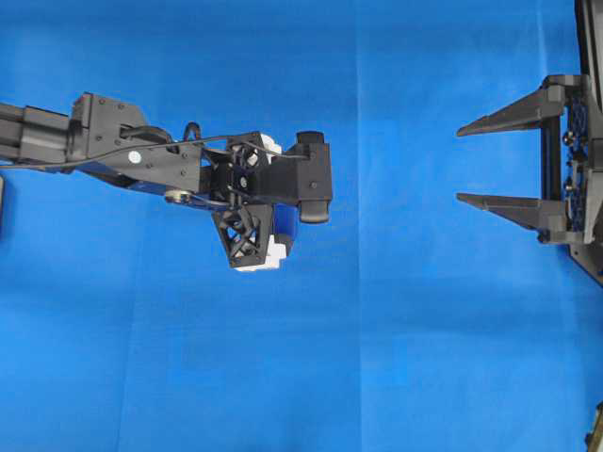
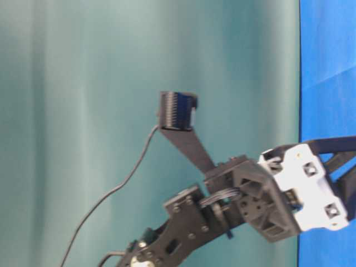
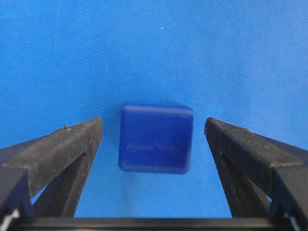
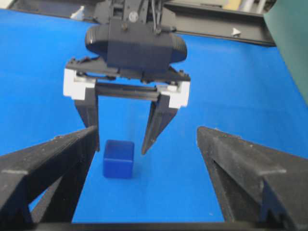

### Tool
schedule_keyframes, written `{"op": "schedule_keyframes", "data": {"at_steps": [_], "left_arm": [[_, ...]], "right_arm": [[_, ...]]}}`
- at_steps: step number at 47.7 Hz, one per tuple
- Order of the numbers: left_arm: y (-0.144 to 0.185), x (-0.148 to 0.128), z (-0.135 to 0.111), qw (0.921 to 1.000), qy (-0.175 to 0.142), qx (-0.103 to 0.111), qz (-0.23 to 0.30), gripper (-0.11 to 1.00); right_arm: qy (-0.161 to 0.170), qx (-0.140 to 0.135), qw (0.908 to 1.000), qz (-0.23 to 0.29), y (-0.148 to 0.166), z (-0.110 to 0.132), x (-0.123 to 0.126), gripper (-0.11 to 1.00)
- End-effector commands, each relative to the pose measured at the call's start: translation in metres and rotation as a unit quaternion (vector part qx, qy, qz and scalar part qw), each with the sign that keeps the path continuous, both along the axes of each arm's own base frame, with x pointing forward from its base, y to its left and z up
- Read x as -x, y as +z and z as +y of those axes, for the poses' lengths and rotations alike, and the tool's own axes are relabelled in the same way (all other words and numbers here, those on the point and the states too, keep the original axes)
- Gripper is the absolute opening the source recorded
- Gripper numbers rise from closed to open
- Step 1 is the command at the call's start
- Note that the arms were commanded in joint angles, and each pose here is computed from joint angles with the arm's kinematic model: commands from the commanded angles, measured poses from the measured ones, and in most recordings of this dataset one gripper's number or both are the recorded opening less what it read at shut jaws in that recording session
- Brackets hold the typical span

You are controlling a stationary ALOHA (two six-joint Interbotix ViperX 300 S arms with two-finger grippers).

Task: Handover the blue block to the right arm after grasping it with the left arm, then place it in the designated position.
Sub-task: 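Close the left gripper around the blue cube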

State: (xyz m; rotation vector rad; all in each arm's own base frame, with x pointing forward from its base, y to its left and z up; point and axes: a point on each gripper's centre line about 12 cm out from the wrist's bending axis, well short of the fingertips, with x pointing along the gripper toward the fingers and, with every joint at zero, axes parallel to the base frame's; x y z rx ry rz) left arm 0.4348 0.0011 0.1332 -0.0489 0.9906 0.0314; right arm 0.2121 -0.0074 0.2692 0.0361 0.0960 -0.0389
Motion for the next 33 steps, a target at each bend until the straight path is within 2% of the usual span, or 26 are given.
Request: {"op": "schedule_keyframes", "data": {"at_steps": [1,14,33], "left_arm": [[0.002,-0.003,-0.001,0.9999,-0.002,-0.001,-0.012,0.92],[-0.023,-0.005,-0.001,1.0,-0.001,0.0,0.007,0.92],[-0.024,-0.004,-0.001,1.0,-0.002,-0.001,0.008,0.91]], "right_arm": [[-0.001,0.0,0.9999,-0.015,0.01,0.0,-0.003,0.96],[-0.001,0.0,0.9999,-0.015,0.01,0.0,-0.003,0.96],[-0.001,0.0,0.9999,-0.012,0.008,-0.001,-0.004,0.96]]}}
